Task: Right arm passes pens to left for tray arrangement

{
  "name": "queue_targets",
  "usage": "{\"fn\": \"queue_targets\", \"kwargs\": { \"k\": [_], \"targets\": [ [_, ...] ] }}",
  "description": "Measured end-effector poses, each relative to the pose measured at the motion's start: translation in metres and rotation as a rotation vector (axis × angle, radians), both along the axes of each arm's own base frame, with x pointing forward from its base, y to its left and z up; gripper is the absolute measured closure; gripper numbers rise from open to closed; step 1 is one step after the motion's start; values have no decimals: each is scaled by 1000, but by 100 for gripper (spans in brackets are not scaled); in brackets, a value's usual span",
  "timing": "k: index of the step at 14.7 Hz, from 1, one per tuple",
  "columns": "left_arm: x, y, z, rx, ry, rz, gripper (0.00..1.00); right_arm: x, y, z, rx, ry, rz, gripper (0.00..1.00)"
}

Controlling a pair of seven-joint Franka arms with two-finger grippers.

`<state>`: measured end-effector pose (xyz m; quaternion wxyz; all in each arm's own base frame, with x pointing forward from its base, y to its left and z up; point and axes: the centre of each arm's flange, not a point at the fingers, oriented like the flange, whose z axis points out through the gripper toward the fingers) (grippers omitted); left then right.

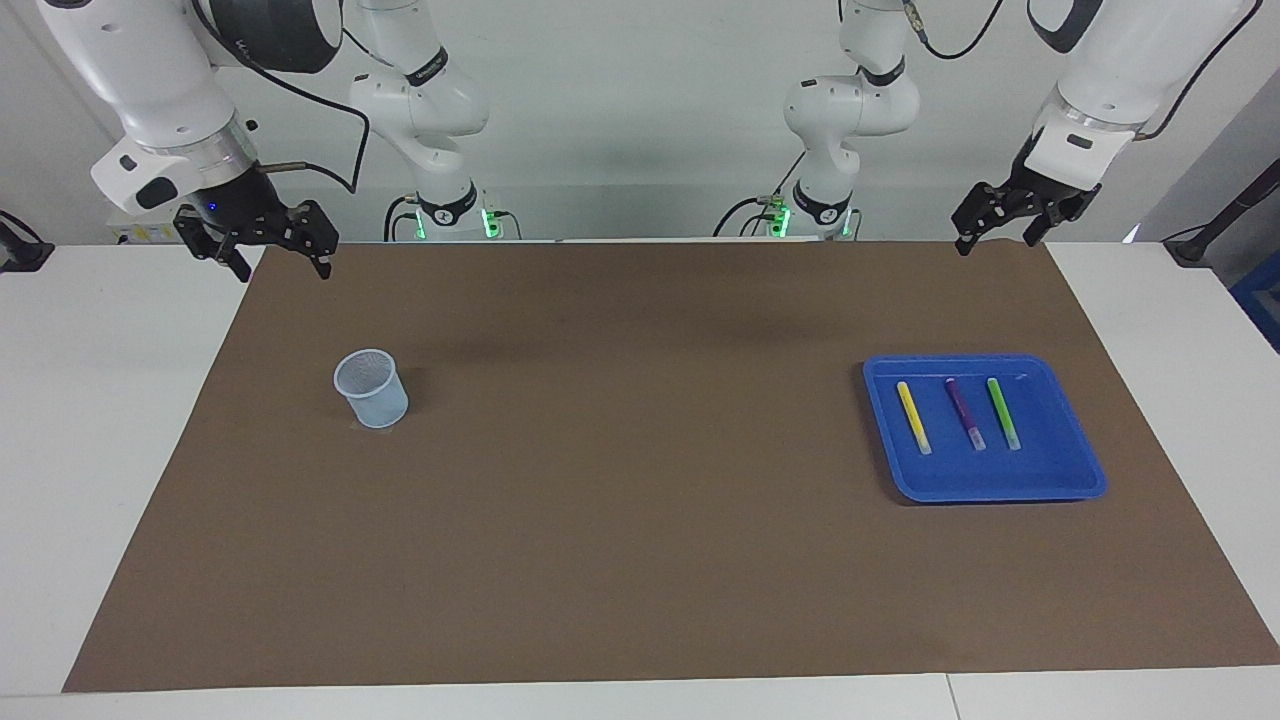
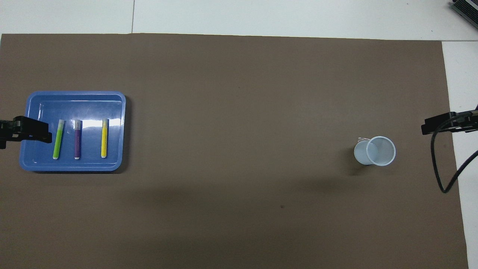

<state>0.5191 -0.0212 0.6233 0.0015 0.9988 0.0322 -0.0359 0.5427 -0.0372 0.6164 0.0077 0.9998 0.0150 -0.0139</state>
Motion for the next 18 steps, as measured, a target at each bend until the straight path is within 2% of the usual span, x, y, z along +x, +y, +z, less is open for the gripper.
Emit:
{"fn": "queue_targets", "kwargs": {
  "k": [7,18],
  "targets": [
    [7,-5,-7,-21,-44,-4,0,0,0,0,0,0,0,0],
    [7,-3,-4,-20,-50,1,0,0,0,0,0,0,0,0]
  ]
}}
